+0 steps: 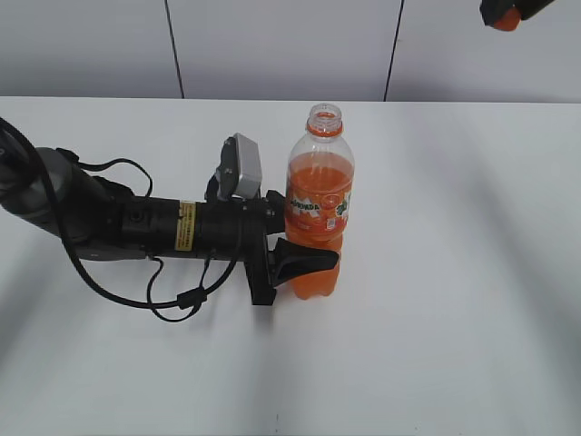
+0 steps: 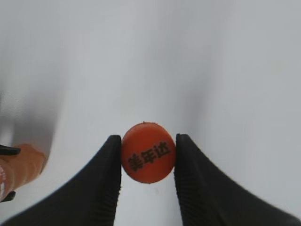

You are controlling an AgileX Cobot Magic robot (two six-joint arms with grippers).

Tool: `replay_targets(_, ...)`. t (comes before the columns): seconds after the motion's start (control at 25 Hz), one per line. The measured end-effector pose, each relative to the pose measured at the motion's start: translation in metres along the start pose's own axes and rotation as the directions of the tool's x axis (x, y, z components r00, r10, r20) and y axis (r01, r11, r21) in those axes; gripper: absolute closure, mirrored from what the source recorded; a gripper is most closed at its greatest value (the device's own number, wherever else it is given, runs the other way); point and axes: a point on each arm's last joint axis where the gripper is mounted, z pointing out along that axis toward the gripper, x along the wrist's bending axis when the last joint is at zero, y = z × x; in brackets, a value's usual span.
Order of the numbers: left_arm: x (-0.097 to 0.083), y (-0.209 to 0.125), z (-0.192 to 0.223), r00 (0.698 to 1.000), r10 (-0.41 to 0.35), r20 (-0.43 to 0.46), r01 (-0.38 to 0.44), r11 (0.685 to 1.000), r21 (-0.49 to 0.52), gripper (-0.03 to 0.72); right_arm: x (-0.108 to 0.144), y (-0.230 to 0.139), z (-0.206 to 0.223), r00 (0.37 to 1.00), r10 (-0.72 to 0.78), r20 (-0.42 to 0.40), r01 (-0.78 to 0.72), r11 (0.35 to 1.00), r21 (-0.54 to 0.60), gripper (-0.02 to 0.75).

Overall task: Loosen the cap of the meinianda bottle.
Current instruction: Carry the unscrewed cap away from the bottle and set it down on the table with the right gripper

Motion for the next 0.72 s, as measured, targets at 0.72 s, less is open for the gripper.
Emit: replay_targets(0.72,0.0,0.0,0.0,1.0,0.0,0.0,0.0,1.0,0.0,0.297,-0.007,-0.1,0.136,0.975,0.21,0.071,-0.215,0.973,0.078,0.473)
